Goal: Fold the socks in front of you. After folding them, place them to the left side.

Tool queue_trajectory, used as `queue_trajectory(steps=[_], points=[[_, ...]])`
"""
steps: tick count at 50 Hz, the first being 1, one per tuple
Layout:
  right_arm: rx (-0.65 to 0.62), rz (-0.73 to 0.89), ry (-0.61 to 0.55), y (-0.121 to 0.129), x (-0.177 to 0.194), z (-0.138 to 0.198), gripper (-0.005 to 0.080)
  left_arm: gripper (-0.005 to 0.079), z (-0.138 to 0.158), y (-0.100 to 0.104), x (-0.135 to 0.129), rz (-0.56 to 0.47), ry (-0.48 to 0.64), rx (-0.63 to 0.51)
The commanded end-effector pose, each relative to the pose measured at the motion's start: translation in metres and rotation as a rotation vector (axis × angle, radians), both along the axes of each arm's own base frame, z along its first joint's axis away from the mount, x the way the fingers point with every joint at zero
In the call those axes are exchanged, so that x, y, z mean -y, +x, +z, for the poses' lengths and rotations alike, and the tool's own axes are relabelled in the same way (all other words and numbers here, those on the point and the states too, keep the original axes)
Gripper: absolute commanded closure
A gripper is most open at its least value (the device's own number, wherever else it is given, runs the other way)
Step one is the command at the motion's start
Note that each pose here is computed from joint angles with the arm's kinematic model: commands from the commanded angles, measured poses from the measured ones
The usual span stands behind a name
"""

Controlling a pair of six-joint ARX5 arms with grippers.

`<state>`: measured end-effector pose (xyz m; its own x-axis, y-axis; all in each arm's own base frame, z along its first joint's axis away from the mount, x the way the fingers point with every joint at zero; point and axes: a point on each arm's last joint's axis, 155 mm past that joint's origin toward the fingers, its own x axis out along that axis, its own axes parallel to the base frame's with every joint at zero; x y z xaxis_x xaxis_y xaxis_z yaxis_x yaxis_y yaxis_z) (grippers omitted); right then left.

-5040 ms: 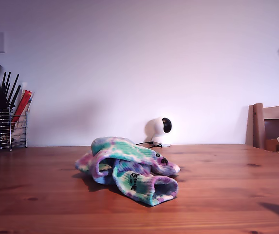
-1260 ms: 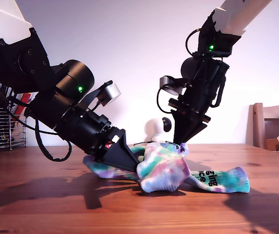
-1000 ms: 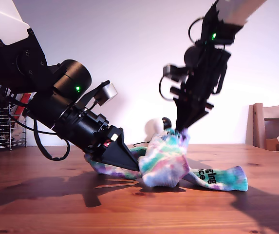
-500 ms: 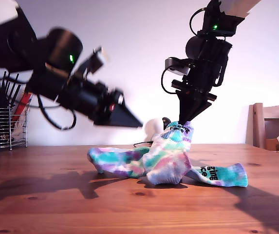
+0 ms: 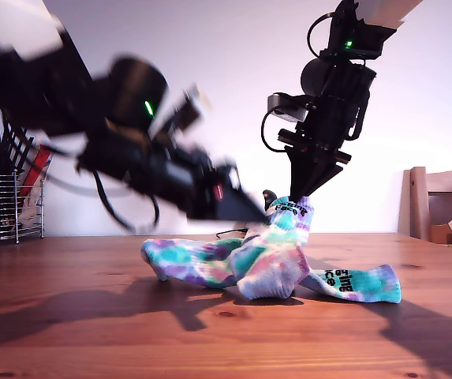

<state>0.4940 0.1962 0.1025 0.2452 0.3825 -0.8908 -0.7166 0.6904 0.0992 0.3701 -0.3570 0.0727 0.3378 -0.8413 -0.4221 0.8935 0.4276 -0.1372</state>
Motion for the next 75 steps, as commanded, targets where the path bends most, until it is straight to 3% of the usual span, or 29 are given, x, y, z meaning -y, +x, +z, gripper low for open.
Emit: queue_trajectory(steps=[1, 14, 21, 32, 42, 48, 60, 75], points=[[-0.021, 0.009, 0.009, -0.003, -0.001, -0.005, 0.0763, 0.06, -0.024, -0.001, 0.0, 0.007, 0.025, -0.031], [-0.038, 0.059, 0.101, -0.014, -0.017, 0.01, 0.0763, 0.06, -0.071, 0.003, -0.009, 0.068, 0.086, -0.108], [0.033, 0.05, 0.113, -0.004, -0.016, 0.029, 0.0764, 0.06, -0.074, -0.001, -0.006, 0.062, 0.09, -0.119], [0.117, -0.065, -0.036, 0.017, 0.025, 0.036, 0.0764, 0.06, -0.074, -0.004, -0.003, 0.061, 0.084, -0.132], [0.112, -0.12, -0.137, 0.018, 0.051, 0.031, 0.0764, 0.06, -0.074, -0.004, -0.003, 0.061, 0.084, -0.131], [0.123, -0.133, -0.111, 0.022, 0.047, 0.033, 0.0764, 0.06, -0.071, -0.003, -0.002, 0.061, 0.077, -0.122], [0.123, -0.119, -0.034, 0.022, 0.027, 0.038, 0.0764, 0.0599, -0.05, 0.002, 0.007, 0.045, 0.013, -0.105], [0.188, -0.116, -0.017, 0.03, 0.015, 0.059, 0.0764, 0.0599, 0.012, 0.008, 0.011, 0.028, -0.067, -0.025]])
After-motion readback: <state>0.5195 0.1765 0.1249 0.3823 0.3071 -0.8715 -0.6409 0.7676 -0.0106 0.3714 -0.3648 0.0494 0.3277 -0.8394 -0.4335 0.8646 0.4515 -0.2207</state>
